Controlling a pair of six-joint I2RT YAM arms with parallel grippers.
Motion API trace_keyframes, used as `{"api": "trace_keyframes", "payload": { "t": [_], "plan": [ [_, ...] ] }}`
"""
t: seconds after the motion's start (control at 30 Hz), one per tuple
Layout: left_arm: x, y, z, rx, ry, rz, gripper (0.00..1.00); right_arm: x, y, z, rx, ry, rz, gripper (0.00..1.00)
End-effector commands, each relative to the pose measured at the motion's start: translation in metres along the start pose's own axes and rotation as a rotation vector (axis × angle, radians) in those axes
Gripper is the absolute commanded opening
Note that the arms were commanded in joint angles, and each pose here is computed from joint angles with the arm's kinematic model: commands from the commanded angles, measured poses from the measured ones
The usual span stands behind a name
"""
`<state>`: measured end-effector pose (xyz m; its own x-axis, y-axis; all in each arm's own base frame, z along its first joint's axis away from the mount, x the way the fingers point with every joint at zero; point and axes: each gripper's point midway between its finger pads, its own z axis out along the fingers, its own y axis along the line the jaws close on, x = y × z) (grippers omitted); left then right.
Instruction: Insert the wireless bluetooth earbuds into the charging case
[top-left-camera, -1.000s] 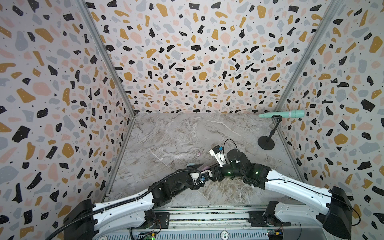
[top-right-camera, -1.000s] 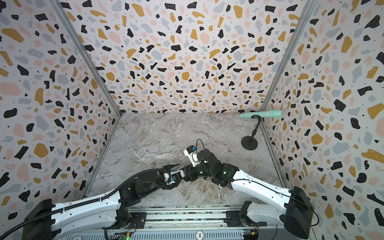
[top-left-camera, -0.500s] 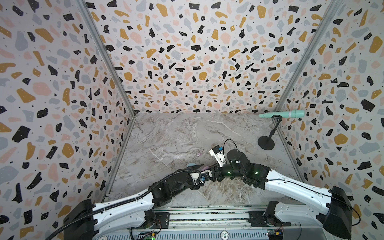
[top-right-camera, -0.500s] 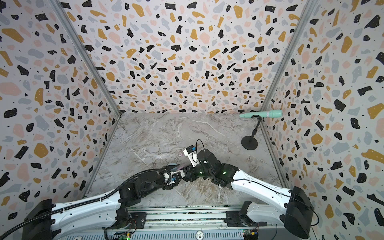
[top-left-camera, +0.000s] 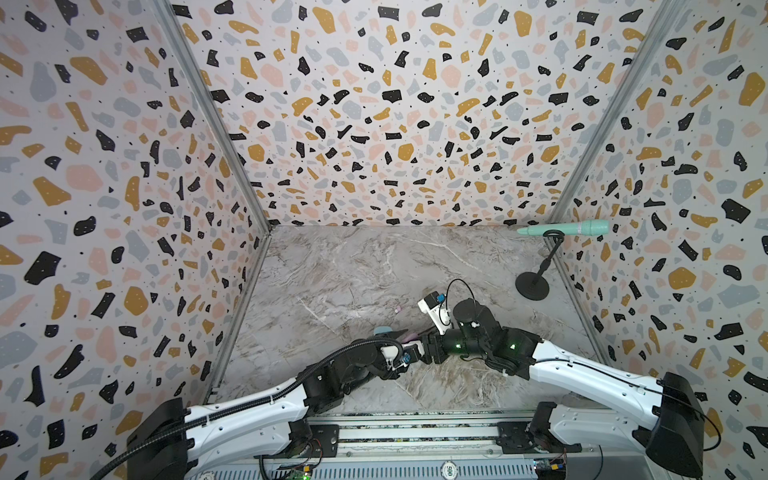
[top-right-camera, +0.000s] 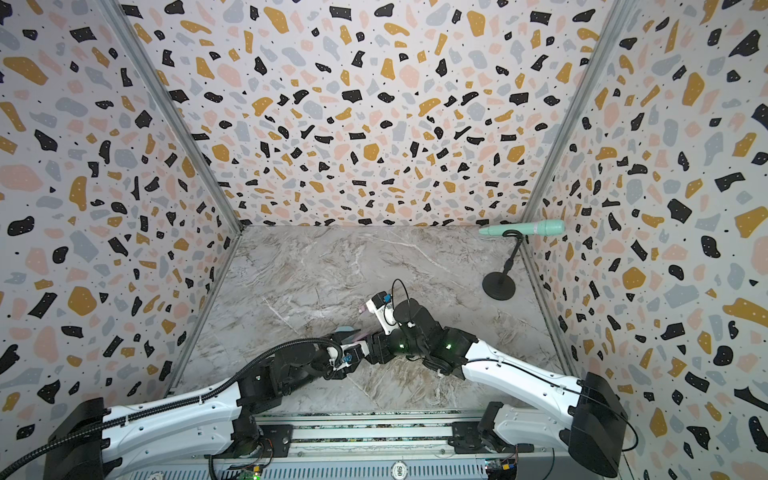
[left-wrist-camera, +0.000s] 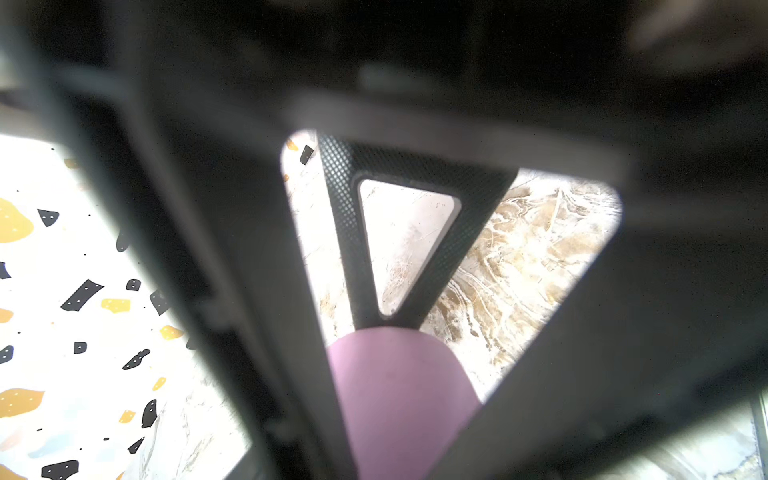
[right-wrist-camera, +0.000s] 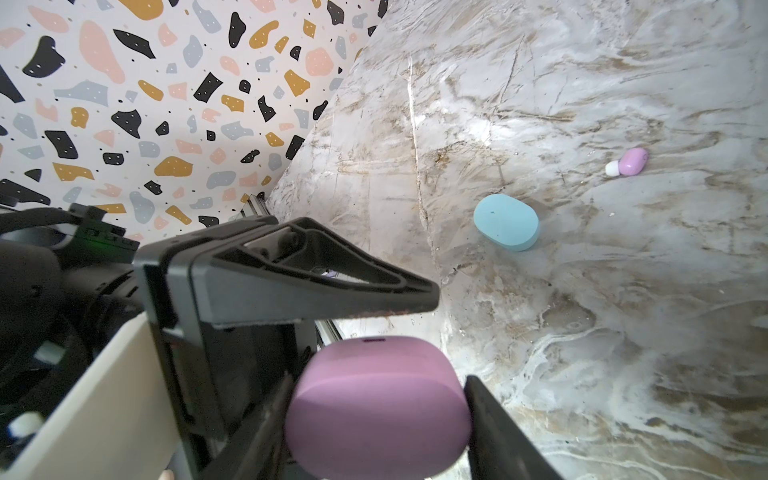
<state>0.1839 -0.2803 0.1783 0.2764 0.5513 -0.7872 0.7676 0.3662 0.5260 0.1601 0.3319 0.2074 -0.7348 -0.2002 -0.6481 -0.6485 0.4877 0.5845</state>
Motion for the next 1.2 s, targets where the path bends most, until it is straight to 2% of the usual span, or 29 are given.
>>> {"api": "trace_keyframes", "payload": {
  "t": [0.0,0.73,1.17],
  "plan": [
    [-0.0148,0.0067,-0.0026,-0.022,-0.053,-0.008,0.57,-0.0064,0.0037,-0.0015,-0.009,-0.032,-0.005,0.0],
    [-0.0159,0.0073,-0.0031,-0.024,-0.057,-0.006,0.59,-0.0038,0.0025,0.0038,-0.014,-0.019,0.005,0.0],
    [-0.0152,0.0039,-0.0026,-0.005,-0.053,0.0,0.52,-0.005,0.0034,0.0016,-0.017,-0.03,0.004,0.0]
  ]
}}
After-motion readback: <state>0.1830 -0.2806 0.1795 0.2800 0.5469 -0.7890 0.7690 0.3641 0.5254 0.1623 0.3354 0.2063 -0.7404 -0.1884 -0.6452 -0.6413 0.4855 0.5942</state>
